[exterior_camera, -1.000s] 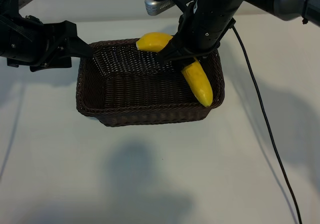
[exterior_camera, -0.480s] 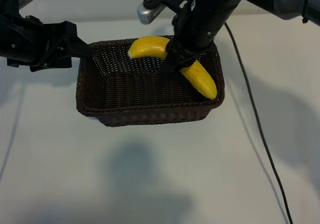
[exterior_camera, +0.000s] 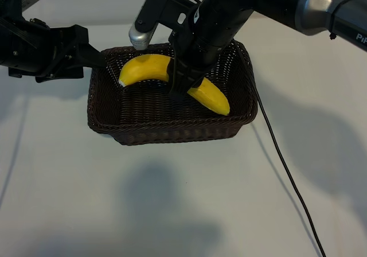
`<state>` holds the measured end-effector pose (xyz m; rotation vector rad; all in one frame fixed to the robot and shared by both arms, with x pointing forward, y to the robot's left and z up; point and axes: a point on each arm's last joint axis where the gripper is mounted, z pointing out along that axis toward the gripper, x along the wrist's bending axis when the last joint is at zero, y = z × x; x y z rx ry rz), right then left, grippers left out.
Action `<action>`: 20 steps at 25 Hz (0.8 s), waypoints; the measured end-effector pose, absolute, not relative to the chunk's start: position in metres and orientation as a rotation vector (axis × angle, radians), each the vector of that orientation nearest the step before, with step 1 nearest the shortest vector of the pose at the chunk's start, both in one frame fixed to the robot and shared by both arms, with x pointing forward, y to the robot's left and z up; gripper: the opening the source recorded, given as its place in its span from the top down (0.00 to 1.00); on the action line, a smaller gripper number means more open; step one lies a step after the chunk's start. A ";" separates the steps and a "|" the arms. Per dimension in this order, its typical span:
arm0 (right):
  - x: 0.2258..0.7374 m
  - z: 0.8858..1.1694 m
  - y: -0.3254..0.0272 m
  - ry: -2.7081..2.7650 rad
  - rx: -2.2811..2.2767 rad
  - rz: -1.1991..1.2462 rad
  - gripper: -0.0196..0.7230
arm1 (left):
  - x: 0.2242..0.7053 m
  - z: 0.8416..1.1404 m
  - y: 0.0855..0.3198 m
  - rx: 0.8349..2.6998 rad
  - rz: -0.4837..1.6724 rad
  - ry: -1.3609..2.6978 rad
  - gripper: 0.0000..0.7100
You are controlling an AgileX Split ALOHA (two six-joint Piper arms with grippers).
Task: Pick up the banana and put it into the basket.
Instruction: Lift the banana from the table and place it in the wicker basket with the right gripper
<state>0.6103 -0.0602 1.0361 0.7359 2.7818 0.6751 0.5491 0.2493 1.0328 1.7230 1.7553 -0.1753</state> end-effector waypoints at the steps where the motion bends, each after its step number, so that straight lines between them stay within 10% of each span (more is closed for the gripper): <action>1: 0.611 1.036 -0.060 2.780 0.735 0.676 0.43 | 0.549 1.033 0.249 1.724 -0.178 1.755 0.23; 20: 0.625 1.005 -0.053 2.766 0.736 0.671 0.43 | 0.548 1.033 0.249 1.729 -0.194 1.756 0.23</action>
